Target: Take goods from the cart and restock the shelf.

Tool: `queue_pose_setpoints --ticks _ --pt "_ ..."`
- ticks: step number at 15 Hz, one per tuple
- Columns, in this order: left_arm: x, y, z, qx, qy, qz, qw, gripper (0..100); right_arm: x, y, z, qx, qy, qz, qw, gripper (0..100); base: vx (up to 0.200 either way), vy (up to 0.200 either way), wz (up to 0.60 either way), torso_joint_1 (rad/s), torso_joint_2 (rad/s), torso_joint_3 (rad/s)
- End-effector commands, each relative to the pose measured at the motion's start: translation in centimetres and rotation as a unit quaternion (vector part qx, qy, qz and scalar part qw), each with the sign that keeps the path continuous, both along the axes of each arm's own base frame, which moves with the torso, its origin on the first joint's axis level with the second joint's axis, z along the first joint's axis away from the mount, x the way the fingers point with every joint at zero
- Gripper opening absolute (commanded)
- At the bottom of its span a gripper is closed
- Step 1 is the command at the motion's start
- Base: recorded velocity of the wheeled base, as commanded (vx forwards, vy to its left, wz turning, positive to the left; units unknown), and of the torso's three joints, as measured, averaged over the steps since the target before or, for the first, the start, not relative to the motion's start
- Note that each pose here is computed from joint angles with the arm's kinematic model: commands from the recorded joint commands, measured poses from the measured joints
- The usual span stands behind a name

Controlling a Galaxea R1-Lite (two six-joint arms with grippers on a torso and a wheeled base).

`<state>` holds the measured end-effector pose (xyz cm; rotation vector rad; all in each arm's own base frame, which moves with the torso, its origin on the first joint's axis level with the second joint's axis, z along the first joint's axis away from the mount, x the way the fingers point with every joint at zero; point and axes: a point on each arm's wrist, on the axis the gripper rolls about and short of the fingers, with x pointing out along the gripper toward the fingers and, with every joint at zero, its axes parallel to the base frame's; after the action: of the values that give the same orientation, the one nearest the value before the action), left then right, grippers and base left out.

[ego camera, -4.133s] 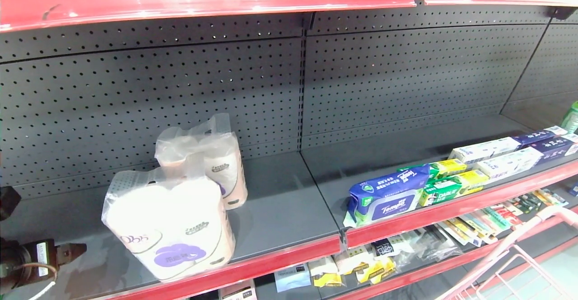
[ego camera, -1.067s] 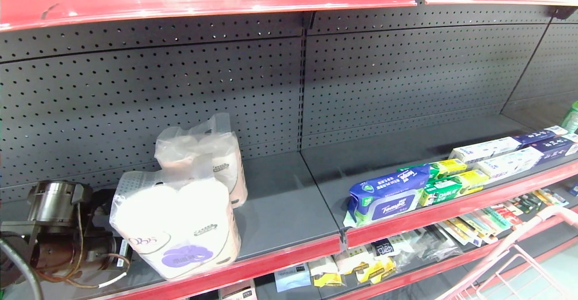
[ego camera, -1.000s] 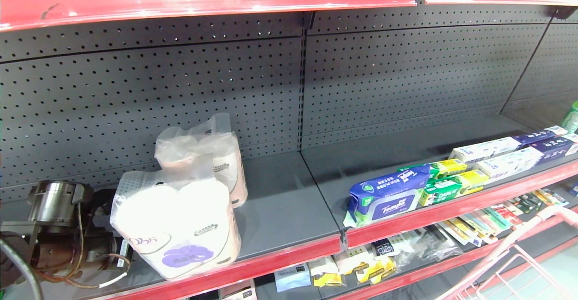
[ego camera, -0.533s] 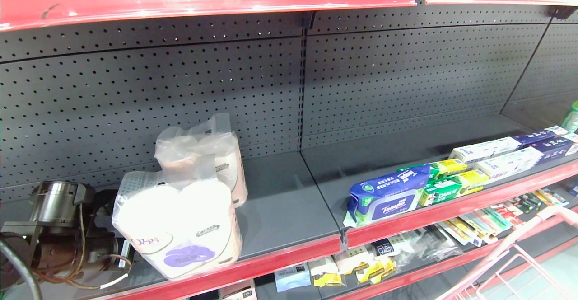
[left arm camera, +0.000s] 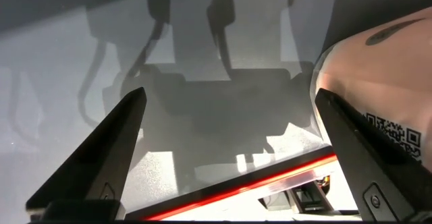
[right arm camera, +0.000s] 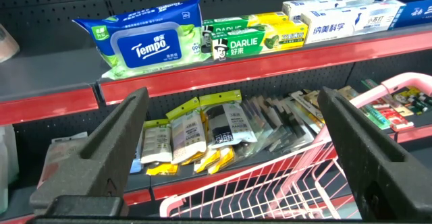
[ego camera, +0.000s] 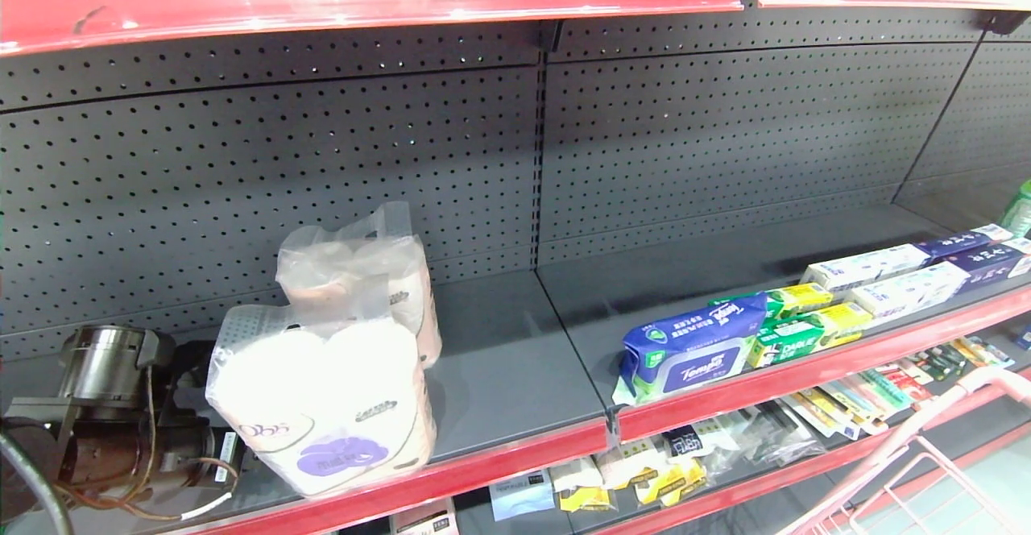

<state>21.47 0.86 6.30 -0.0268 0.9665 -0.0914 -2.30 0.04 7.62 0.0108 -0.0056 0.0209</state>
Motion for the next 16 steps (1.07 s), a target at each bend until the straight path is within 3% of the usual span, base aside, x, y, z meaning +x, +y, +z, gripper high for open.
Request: queue_pose_setpoints --ticks 1,16 --pt "0.03 -0.04 0.02 0.000 -0.001 -0.001 1.0000 100 0.01 0.00 0.00 0.000 0.001 0.000 1.000 100 0.000 0.000 0.00 0.000 0.00 0.000" --pt "0.02 -0.43 -0.04 0.000 0.001 -0.010 0.9999 100 0.01 0.00 0.00 0.000 0.001 0.000 1.000 100 0.000 0.000 0.00 0.000 0.00 0.000"
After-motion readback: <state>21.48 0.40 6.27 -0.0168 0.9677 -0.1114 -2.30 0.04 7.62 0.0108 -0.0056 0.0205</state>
